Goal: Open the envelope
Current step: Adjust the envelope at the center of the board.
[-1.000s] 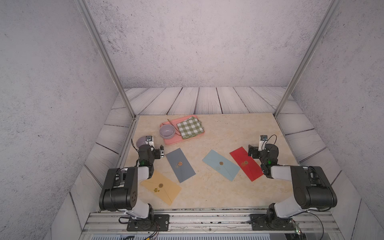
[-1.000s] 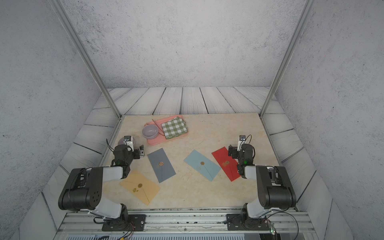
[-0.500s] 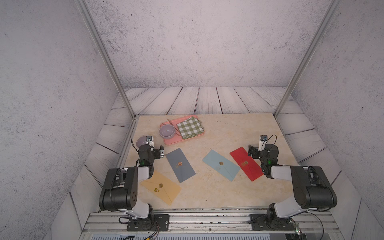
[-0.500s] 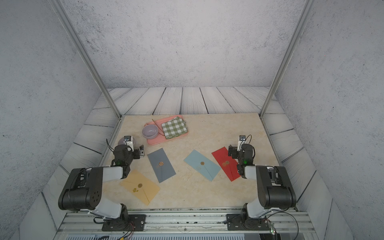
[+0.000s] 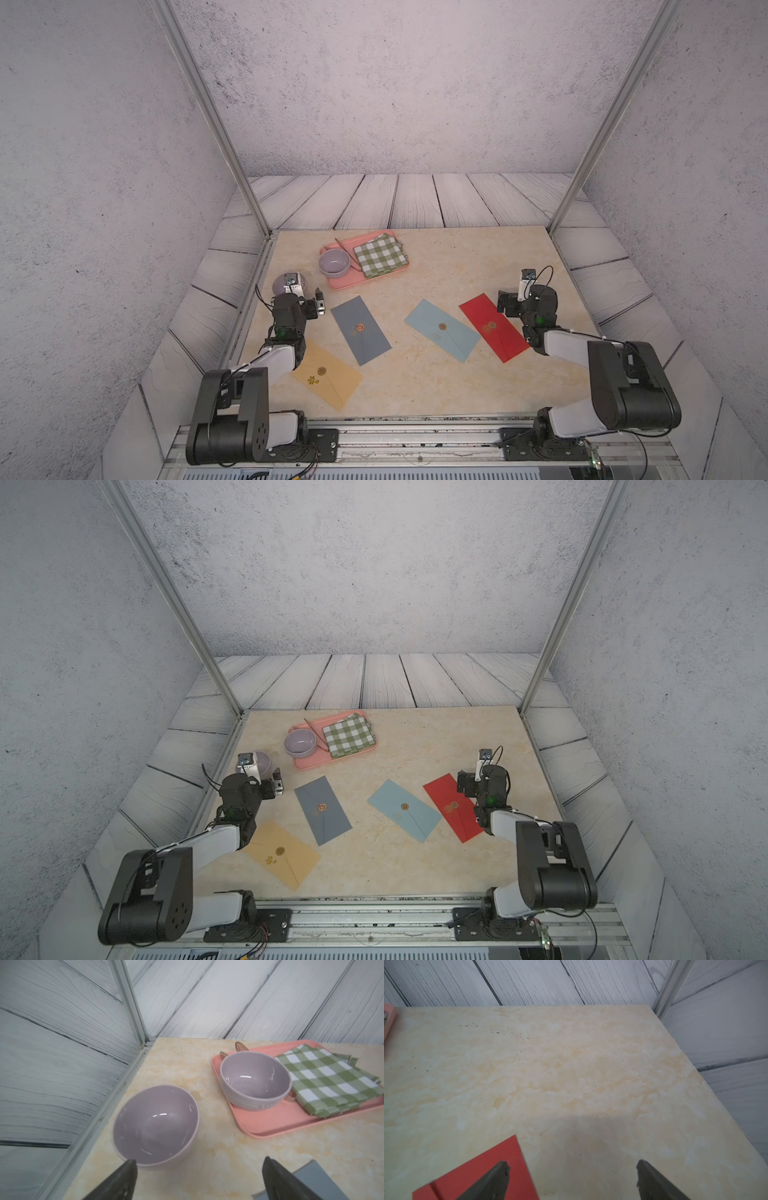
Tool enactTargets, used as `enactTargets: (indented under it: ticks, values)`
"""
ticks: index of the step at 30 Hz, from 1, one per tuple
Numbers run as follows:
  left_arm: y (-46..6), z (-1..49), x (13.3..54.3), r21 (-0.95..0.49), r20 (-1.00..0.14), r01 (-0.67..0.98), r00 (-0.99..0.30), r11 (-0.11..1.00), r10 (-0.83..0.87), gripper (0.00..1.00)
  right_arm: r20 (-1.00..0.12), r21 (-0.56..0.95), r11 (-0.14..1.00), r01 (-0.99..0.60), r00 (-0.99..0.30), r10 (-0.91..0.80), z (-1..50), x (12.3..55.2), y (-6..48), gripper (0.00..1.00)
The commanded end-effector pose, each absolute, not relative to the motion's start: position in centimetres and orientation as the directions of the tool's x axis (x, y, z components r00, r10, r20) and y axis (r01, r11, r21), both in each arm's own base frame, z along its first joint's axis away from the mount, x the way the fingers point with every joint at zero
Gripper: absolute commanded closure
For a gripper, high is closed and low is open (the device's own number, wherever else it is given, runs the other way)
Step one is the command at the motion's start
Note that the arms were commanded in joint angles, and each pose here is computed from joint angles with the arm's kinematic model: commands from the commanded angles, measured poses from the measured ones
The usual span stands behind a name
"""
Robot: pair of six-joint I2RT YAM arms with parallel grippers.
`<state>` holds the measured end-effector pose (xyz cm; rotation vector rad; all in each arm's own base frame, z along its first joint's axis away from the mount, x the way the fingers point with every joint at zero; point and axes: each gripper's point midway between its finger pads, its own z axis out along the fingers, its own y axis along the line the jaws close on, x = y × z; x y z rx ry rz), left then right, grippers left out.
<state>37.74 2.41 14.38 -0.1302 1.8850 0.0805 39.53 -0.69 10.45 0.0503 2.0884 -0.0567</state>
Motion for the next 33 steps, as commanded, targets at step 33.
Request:
enactTargets:
  ticks: [33]
  values:
    - [-8.7, 16.2, 35.2, -0.606, -0.606, -0.003, -0.646, 0.796, -0.464, 0.01, -0.34, 0.398, 0.88, 0.259, -0.849, 0.404, 7.4, 34.7, 4.7, 0.01]
